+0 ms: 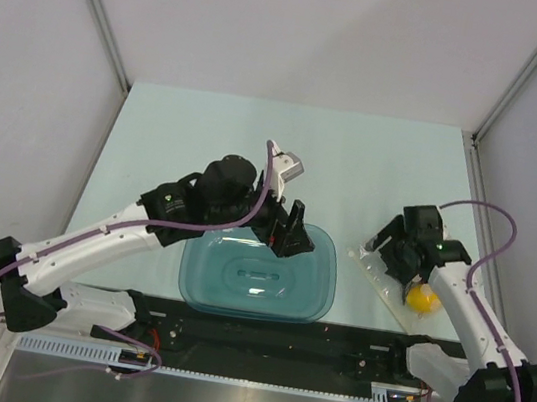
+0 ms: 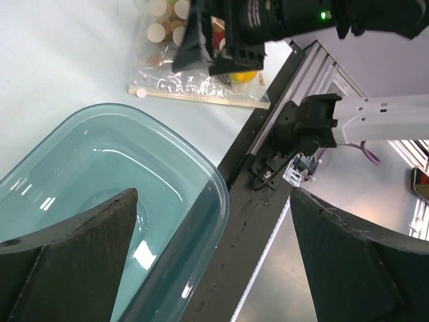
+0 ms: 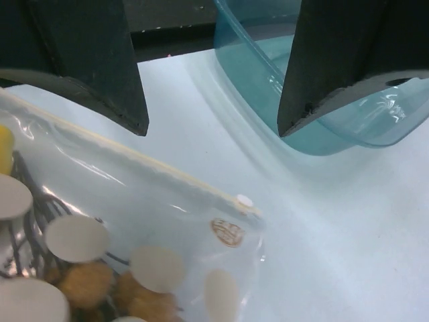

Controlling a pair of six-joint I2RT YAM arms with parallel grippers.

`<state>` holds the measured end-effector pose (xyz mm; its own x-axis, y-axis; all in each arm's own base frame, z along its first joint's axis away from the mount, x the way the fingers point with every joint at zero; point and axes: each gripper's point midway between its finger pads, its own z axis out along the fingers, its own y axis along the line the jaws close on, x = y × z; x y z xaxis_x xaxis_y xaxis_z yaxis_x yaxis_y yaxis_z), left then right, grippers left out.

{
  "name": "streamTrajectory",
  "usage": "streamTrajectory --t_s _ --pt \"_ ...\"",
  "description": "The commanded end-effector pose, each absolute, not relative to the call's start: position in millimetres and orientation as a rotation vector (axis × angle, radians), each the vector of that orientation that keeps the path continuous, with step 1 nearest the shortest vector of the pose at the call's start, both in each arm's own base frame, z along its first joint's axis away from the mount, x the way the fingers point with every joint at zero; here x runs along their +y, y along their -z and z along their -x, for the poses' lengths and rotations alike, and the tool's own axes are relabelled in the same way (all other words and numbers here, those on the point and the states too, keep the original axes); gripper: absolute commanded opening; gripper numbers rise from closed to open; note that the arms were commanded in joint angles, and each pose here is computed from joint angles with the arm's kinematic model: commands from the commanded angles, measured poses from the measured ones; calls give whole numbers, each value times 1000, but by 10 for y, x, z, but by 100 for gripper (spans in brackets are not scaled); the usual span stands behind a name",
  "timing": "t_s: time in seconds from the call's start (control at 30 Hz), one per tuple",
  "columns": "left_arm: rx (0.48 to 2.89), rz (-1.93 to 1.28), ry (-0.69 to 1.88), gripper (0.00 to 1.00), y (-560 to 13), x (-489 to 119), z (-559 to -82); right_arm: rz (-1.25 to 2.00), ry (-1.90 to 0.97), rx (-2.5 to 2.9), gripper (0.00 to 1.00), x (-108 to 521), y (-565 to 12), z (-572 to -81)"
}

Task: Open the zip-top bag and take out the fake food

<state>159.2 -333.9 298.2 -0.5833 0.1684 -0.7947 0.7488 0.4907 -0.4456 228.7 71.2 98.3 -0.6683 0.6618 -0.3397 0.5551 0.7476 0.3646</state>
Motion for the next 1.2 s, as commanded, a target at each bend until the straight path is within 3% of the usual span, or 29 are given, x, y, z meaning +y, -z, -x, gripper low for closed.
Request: streamTrajectory --t_s 0.0,0.03,0.07,0.23,0.37,0.57,0.8,1.0,1.17 --pt "1995 -752 1143 97 -3074 -3434 -1551 -849 -185 2530 87 672 -997 -2324" --pt "2002 -753 1138 97 -3074 -3469 -1579 -849 -190 2529 99 667 -973 -2361" --pt "2020 -753 1126 97 -3057 -3473 -1590 -810 -198 2551 100 651 -958 -2380" --pt "2006 -760 1147 96 -3153 -3552 -1612 -670 -10 2587 100 586 -1079 -2669" --pt "2024 -772 1146 96 -3103 -3541 -1587 -728 -33 2645 100 723 -898 -2802" --pt "2031 -762 1118 96 -3115 -3452 -1576 -810 -142 2713 90 1021 -461 -3006" --pt "2022 -751 1044 96 -3164 -3251 -1566 -582 -128 2727 92 1161 -300 -3623" --pt "2009 -750 973 97 -3182 -3136 -1614 -332 -30 2710 95 1103 -448 -4027" --pt "1992 -769 981 97 -3231 -3229 -1657 -291 42 2748 95 1023 -778 -3819"
